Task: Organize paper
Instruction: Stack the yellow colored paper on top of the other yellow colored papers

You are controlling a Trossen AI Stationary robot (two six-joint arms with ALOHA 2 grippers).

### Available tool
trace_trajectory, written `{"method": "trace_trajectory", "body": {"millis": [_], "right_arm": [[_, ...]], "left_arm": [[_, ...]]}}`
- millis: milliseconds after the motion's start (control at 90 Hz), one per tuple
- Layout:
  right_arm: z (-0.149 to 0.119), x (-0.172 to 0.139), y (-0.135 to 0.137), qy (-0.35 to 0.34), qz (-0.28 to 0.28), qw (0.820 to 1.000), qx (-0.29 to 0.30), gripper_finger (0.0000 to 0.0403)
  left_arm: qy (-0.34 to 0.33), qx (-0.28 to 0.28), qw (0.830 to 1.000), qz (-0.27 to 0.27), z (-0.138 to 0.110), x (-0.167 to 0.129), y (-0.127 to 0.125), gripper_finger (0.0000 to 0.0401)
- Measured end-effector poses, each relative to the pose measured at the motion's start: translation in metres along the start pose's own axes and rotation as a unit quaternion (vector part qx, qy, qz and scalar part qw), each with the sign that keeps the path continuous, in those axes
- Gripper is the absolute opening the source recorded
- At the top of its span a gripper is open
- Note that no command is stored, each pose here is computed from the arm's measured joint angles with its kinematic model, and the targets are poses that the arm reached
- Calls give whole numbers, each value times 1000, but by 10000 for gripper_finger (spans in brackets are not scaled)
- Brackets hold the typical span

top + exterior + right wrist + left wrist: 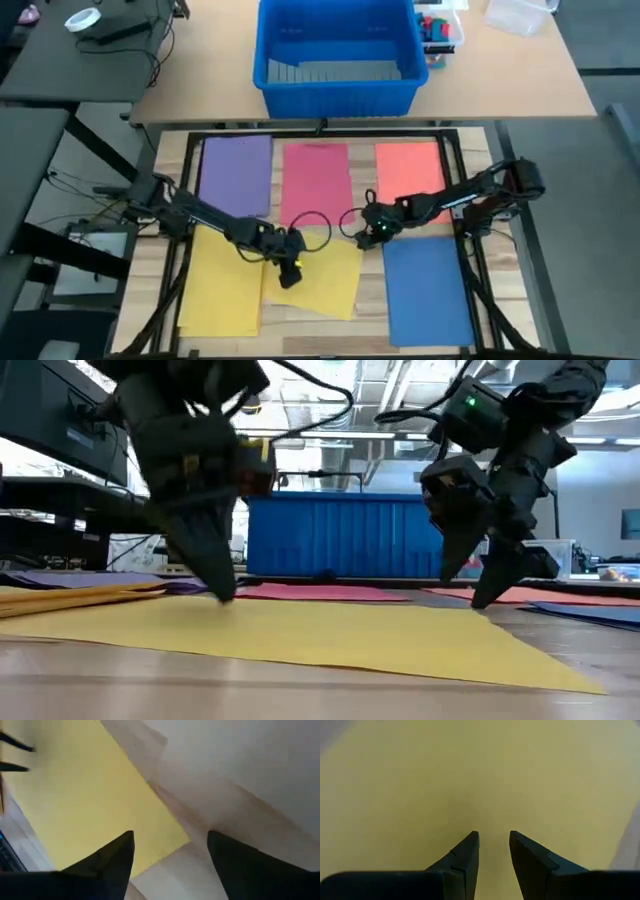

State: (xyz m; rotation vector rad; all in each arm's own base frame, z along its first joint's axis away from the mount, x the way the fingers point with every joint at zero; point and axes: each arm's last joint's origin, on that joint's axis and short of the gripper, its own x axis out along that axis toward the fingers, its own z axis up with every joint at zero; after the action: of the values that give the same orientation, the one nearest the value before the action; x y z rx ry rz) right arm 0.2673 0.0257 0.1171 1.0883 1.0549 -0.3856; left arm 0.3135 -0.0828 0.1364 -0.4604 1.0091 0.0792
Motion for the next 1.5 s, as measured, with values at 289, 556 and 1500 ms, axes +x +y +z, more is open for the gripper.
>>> {"method": "trace_trajectory", "body": {"millis": [289, 556, 1500], "right_arm": [[-8, 4, 21, 8, 18, 1000, -19, 237], [-16, 16, 27, 26, 36, 998, -42, 237], [-11, 18, 61, -18, 184, 978, -94, 154]], "left_arm": [[-5, 6, 1000, 2, -1, 14, 1, 92], [-18, 5, 1000, -7, 1, 15, 0, 93], [-33, 17, 999, -17, 3, 16, -2, 93]]}}
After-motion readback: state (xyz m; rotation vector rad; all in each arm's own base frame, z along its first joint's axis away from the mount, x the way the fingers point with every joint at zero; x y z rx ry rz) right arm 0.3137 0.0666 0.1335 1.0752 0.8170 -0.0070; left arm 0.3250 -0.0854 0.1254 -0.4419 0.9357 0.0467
